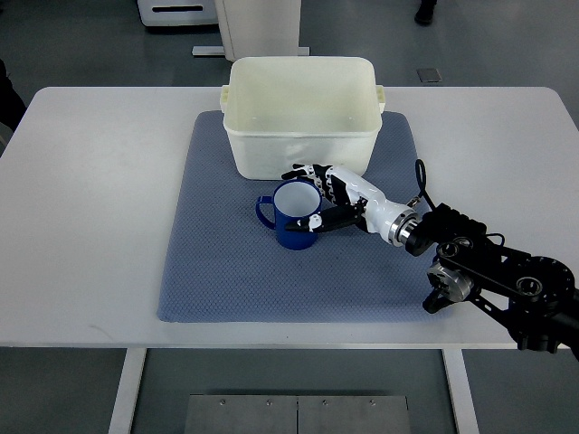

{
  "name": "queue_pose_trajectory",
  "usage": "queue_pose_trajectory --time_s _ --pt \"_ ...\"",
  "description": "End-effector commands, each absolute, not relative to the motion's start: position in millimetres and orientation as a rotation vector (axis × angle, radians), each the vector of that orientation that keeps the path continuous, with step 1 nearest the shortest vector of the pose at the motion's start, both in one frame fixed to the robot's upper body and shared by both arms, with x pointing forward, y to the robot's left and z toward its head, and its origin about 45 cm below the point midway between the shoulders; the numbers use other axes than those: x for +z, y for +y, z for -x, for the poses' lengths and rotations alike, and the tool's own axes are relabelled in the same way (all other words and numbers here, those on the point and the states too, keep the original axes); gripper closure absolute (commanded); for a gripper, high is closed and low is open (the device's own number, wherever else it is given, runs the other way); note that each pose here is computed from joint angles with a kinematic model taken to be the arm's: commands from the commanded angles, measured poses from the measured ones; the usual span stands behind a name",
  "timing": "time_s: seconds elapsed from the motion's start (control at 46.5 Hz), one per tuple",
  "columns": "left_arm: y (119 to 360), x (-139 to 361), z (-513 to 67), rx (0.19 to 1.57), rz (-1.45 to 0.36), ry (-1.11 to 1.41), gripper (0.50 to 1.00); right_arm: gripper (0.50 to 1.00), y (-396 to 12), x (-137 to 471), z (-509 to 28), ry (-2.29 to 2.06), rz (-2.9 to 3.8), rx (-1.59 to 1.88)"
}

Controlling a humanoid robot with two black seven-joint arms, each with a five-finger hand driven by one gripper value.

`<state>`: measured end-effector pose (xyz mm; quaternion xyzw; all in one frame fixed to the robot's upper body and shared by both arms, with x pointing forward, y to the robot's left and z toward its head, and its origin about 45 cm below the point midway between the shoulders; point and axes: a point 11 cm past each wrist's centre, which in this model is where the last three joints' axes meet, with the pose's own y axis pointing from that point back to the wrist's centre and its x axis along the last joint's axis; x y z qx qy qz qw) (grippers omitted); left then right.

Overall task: Place cup in box with right hand
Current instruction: 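Close the right hand's fingers around the blue mug's body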

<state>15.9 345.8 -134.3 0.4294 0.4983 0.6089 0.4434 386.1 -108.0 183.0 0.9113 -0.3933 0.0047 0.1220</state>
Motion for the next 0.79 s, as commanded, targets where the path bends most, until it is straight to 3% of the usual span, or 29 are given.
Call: queue_pose_trajectory --time_s 0.0,0.537,0.666,0.773 --pt "345.8 -134.3 -15.9 1.511 -1.064 1.236 0.5 0.515 -107.9 182.1 -385.5 -1.144 -2.659 0.013" --pt "345.8 -134.3 -15.9 1.511 -1.064 1.236 0.5 0.519 -106.1 170.0 -378.9 -1.124 -2.649 -0.007" --pt "345.8 -134.3 -15.9 1.511 -1.064 1.236 0.5 0.669 -105.4 167.7 -376.3 -1.109 -2.655 0.0" --pt "345.8 -134.3 -15.9 1.511 -1.064 1.236 0.5 0.973 -103.0 166.3 -372.5 -1.087 -2.678 0.012"
